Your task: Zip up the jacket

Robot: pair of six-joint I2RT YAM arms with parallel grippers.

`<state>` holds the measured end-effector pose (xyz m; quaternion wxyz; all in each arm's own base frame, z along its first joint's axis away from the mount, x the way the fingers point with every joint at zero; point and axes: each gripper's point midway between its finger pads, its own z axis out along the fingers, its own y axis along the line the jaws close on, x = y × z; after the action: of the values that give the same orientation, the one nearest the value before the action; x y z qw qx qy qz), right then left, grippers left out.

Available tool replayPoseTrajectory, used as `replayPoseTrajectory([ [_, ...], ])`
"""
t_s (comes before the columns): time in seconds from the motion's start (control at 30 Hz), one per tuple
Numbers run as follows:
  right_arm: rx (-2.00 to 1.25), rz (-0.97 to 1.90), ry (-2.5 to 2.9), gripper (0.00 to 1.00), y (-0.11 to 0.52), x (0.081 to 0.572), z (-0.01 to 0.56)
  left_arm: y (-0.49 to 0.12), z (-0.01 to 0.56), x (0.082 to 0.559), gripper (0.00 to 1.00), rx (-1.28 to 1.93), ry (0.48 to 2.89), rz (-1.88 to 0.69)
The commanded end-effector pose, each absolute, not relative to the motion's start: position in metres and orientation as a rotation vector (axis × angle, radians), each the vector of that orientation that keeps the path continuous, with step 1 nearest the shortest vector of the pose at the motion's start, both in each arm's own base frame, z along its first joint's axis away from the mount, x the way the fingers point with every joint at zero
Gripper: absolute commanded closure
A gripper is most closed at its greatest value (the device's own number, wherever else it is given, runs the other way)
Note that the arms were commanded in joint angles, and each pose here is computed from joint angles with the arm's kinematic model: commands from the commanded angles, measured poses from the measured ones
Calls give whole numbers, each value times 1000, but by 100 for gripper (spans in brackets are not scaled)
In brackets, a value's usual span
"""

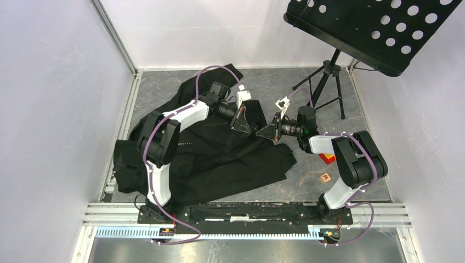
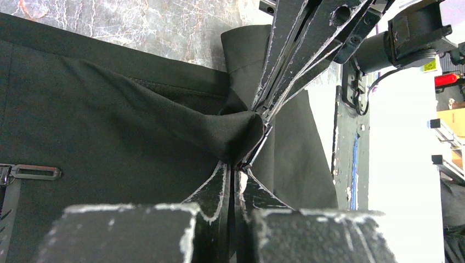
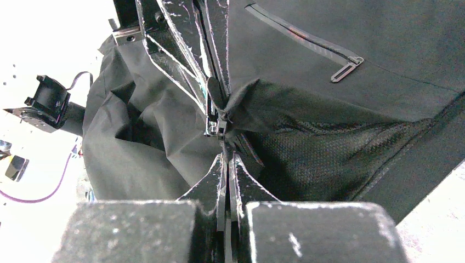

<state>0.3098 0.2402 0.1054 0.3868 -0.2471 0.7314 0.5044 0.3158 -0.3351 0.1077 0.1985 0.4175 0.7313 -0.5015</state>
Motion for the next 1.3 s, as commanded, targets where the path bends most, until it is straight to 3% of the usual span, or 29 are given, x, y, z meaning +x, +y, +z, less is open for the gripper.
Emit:
replayPoseTrajectory([
  [0.0,-650,1274,1819,100,242,313,112,-337,128,318,98,1202,1968,-1370],
  [0.83,-615,1294,1785,99,245,318,127,-337,124,317,98,1215,1981,-1321],
  [1.27,-334,1394,1753,100,230,333,144,-336,121,336,98,1128,1977,-1114],
])
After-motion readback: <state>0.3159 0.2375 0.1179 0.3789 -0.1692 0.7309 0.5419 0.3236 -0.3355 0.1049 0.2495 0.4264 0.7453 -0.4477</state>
